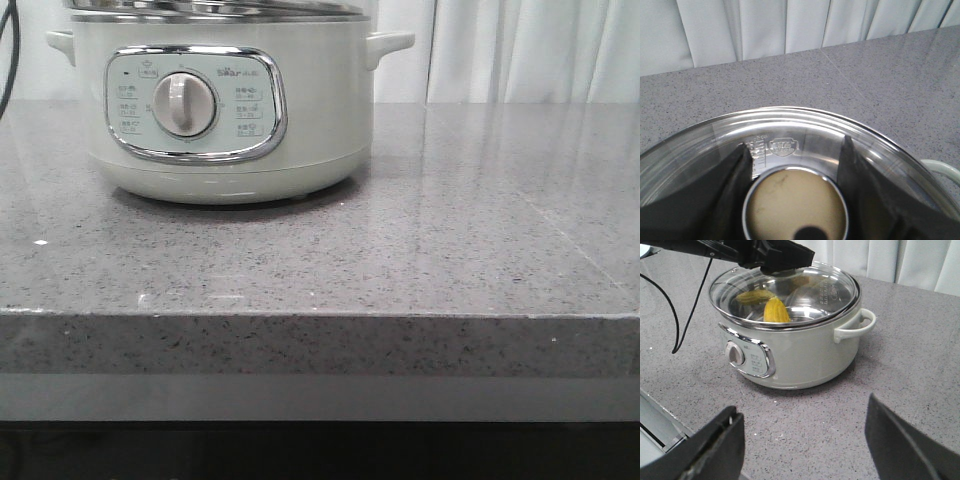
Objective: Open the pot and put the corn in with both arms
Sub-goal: 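Lower the glass lid back onto the pot with the left gripper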
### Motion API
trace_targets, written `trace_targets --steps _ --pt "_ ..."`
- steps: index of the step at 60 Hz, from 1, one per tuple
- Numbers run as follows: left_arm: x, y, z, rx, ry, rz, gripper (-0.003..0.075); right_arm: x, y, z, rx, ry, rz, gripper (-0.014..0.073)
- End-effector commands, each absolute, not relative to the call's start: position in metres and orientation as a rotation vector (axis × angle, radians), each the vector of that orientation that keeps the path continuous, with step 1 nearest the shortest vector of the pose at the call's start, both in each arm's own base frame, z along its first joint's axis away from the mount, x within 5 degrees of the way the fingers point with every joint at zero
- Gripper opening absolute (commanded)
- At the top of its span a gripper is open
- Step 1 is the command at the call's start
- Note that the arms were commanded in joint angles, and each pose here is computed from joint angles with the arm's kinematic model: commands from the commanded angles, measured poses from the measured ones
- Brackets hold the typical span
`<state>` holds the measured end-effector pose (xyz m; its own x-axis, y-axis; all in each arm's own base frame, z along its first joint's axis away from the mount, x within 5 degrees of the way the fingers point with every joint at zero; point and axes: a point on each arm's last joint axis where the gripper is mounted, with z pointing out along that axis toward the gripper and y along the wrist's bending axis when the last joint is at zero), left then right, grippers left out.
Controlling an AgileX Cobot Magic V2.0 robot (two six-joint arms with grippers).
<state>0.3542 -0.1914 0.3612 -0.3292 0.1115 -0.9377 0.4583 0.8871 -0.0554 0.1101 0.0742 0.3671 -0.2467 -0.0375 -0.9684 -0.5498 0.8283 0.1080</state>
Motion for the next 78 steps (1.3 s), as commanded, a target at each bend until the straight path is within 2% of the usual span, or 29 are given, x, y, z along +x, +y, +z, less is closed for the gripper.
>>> trace_targets --steps 1,35,39,46,50,65,78 --pt "0.346 -0.19 0.403 0.373 1.7 -0.426 0.0262 0.11 0.072 0.384 -0.43 1.664 0.512 0.053" --pt "0.35 -0.193 0.398 0.351 1.702 -0.448 0.0267 0.11 0.072 0.384 -0.43 1.664 0.512 0.053" --pt "0.351 -0.193 0.397 0.352 1.705 -0.448 0.0311 0.11 0.072 0.384 -0.43 1.664 0.512 0.053" --pt "0.352 -0.194 0.395 0.354 1.714 -0.446 0.0458 0.11 0.072 0.384 -0.43 1.664 0.512 0.053" --pt "0.352 -0.194 0.395 0.356 1.721 -0.445 0.0503 0.11 0.072 0.384 -0.43 1.664 0.512 0.053" --pt "0.348 -0.192 0.399 0.358 1.727 -0.445 0.0511 0.11 0.072 0.384 -0.43 1.664 0.512 0.053" --pt "0.324 -0.179 0.429 0.351 1.685 -0.454 0.0511 0.11 0.072 0.384 -0.43 1.664 0.512 0.053"
